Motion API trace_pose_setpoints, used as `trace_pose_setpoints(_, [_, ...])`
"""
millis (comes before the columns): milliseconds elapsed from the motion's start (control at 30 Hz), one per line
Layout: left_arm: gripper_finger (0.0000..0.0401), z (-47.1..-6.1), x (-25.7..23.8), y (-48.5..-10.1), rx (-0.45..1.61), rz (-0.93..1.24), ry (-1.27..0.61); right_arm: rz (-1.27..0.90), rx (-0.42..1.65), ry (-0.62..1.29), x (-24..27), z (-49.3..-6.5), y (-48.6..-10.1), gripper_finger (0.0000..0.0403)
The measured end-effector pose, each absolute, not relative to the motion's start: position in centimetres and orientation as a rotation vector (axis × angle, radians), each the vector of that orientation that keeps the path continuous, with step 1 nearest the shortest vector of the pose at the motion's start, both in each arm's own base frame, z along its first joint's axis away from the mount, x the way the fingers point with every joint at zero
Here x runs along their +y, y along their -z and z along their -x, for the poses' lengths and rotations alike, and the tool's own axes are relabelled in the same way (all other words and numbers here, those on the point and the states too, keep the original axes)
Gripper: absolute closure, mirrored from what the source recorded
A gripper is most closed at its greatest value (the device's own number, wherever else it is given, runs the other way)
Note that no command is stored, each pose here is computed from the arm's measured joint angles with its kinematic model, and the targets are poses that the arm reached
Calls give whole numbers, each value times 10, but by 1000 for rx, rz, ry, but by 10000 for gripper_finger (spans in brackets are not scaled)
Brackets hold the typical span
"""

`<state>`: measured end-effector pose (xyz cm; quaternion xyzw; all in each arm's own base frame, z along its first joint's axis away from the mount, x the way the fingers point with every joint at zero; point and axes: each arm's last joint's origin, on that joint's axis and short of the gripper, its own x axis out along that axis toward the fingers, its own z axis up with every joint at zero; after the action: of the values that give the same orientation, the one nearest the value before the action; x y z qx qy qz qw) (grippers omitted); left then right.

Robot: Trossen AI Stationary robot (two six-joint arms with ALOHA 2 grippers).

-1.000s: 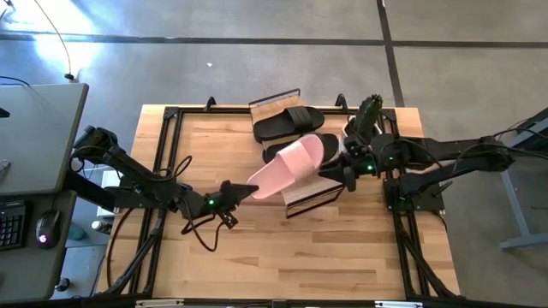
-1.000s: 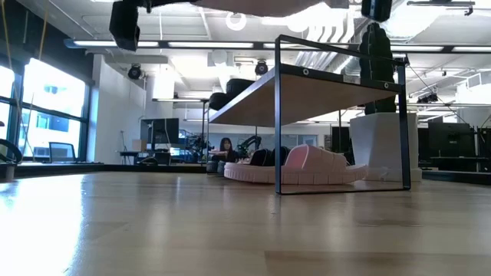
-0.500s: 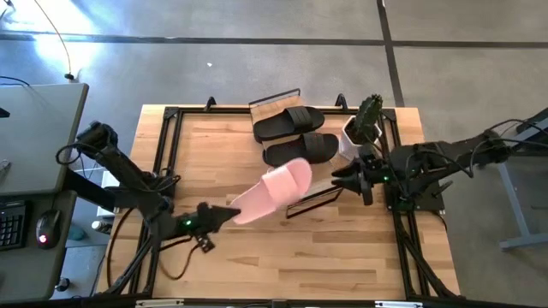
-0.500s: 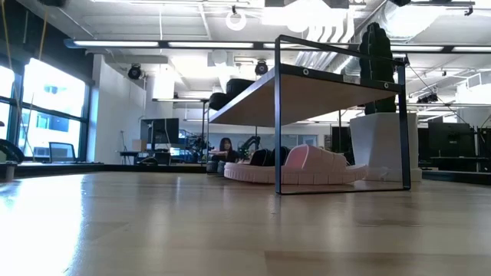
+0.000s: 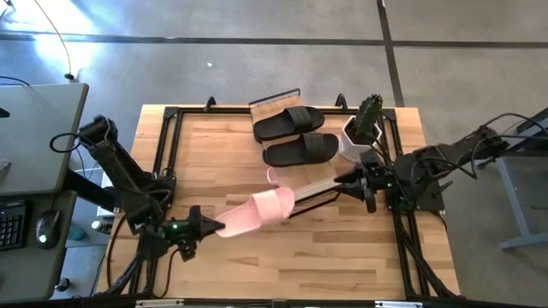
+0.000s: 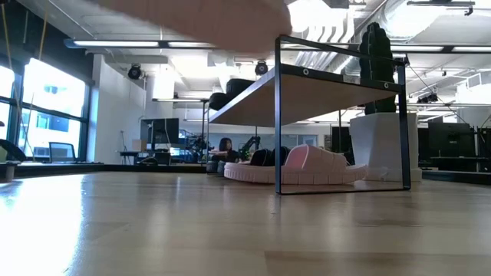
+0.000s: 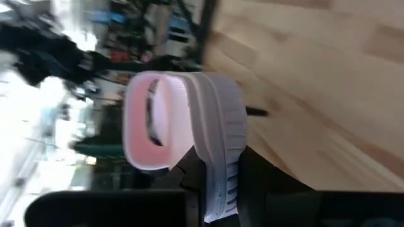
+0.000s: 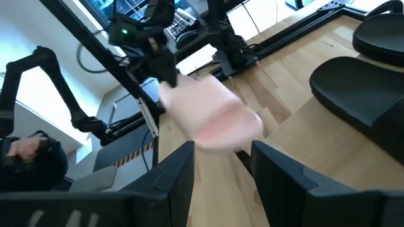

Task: Pick and place slides into the shelf
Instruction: Put the pink slide under the shelf

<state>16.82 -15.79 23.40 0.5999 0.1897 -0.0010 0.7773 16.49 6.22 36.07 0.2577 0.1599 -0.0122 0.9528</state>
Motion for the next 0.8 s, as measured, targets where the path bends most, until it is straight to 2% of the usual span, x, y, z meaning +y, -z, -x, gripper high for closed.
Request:
trace_pose_setpoints(467, [363,-137,-154,-227,657,-1130,110,-510,306,48,67,-162,-361,256])
trace_pose_setpoints(800, [363,-166,-134,-196,955,-1162,104,-490,317,65,67,-162,-360,256])
